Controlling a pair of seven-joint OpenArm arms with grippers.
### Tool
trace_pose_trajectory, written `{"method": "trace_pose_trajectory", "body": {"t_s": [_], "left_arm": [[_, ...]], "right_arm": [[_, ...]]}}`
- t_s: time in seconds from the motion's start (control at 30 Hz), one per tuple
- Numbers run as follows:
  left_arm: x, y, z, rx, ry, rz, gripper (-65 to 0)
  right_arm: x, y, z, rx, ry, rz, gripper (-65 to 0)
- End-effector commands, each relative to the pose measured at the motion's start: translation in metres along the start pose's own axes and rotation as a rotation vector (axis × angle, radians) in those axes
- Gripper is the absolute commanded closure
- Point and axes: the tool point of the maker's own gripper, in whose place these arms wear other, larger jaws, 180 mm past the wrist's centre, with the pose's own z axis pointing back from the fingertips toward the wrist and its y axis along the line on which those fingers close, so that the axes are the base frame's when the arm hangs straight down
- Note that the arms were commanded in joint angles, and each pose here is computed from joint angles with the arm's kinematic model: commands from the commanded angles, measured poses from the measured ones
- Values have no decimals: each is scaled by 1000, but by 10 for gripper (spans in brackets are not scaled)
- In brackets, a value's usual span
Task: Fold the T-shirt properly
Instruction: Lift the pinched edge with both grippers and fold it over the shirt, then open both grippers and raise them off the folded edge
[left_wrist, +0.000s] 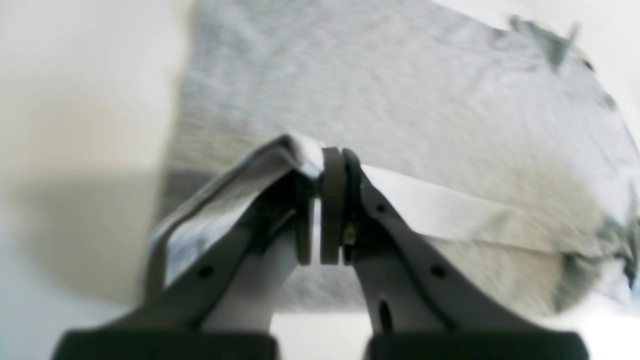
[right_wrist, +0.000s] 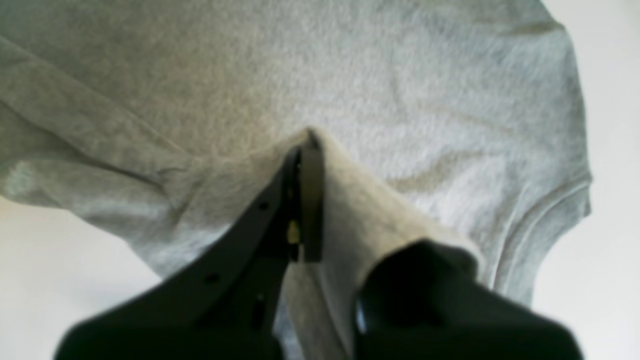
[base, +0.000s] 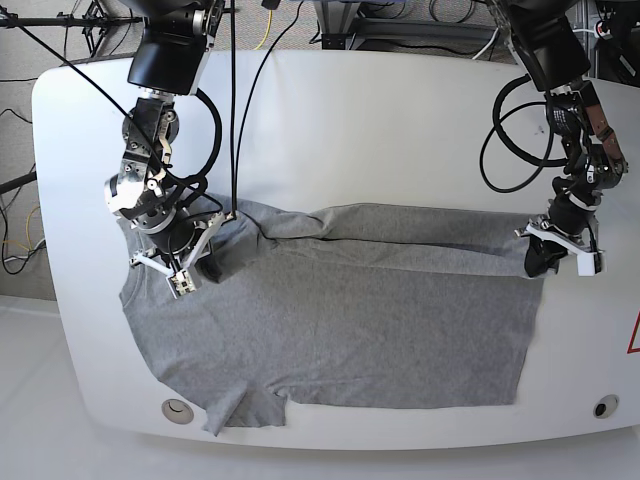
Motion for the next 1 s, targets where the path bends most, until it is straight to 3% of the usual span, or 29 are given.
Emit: {"method": "trace_pose_trajectory", "body": {"t_s": [0.0, 0.3, 0.7, 0.77, 0.87, 0.97], "left_arm": [[32, 6, 2, -2, -107, -14, 0], [33, 23, 4, 23, -99, -19, 0], [39, 11, -2, -8, -138, -40, -1], [39, 7, -3, -17, -142, -45, -10], [38, 6, -3, -20, -147, -46, -83], [38, 6, -3, -20, -147, -46, -228]], "right_arm": [[16, -10, -2, -24, -63, 14, 0], [-2, -16, -9, -26, -46, 12, 0], [2, -28, -12, -40, -49, 18, -4], [2, -29, -13, -38, -47, 16, -42], [1, -30, -13, -41, -45, 11, -197], [0, -31, -13, -44, -44, 8, -412]]}}
